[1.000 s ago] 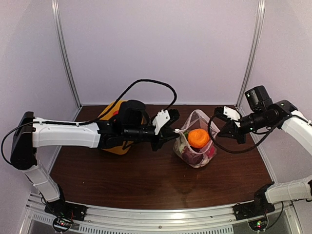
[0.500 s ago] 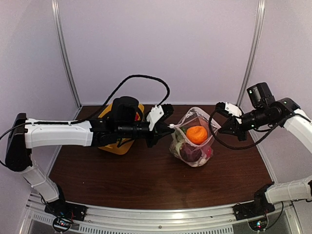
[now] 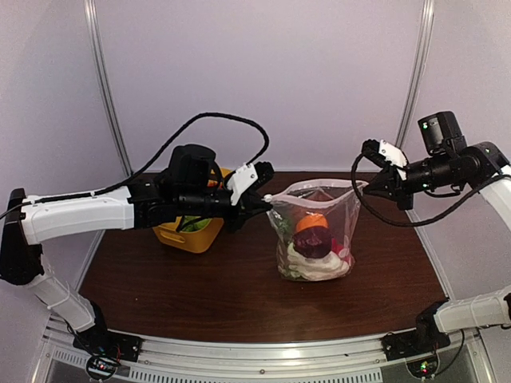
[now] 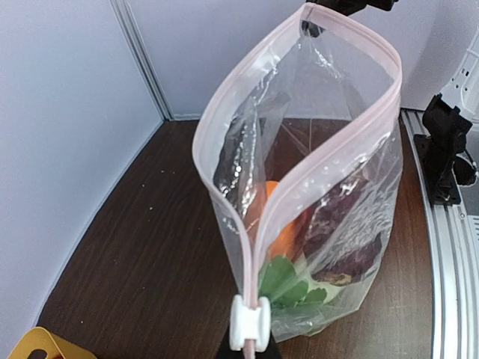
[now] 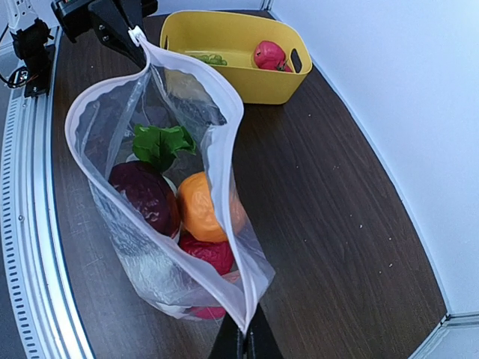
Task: Place the food in the zip-top bag and seal the zipper
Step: Adjust the zipper food storage bag at the center of the board, then zip the zipper on the zipper food storage bag.
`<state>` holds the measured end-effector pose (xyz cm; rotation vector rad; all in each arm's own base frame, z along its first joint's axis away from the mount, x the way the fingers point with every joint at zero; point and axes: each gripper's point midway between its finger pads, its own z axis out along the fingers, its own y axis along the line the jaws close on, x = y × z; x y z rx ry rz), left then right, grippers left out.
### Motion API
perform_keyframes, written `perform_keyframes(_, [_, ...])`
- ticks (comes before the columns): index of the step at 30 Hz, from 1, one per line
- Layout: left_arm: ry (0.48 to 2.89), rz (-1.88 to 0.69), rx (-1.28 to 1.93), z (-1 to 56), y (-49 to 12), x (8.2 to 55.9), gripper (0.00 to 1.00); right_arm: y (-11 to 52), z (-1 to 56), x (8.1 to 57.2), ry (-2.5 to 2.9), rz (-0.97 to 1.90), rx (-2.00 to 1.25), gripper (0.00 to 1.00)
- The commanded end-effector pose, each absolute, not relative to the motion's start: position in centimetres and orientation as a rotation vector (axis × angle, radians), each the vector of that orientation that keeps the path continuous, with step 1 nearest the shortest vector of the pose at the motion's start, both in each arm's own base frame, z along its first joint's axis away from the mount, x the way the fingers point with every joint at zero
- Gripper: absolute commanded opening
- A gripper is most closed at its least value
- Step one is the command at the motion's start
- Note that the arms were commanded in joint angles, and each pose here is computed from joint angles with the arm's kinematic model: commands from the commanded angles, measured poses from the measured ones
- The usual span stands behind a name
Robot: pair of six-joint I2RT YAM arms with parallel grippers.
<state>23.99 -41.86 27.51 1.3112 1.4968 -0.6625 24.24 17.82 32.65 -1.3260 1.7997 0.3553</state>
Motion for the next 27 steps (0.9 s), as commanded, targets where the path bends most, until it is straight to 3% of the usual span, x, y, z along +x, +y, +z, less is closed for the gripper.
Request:
perform_keyframes(1, [1.523,-0.652,1.330,27.0,-40.9,23.9,0.00,17.4,30.0,24.2,1.874,0.343,-1.351,0.00])
perform_keyframes(4, [1.525,-0.686,1.334,26.7,-41.2,23.6,0.00,17.7,29.1,23.3,1.903,0.390,-1.389,0.02])
perform_keyframes(8, [1.512,-0.701,1.334,27.0,-41.6,23.6,0.00,18.6,30.8,21.6,1.893,0.494,-1.440,0.35])
perform_keyframes(13, [1.456,-0.745,1.331,28.1,-42.2,23.3,0.00,20.1,34.3,21.3,1.851,0.610,-1.398,0.60])
perform_keyframes(17, [1.434,-0.778,1.321,28.8,-42.5,23.0,0.00,21.5,35.0,23.2,1.896,0.651,-1.291,0.67])
perform_keyframes(27, [1.408,-0.851,1.312,30.3,-42.6,22.0,0.00,25.0,34.5,23.3,1.919,0.683,-1.373,0.64])
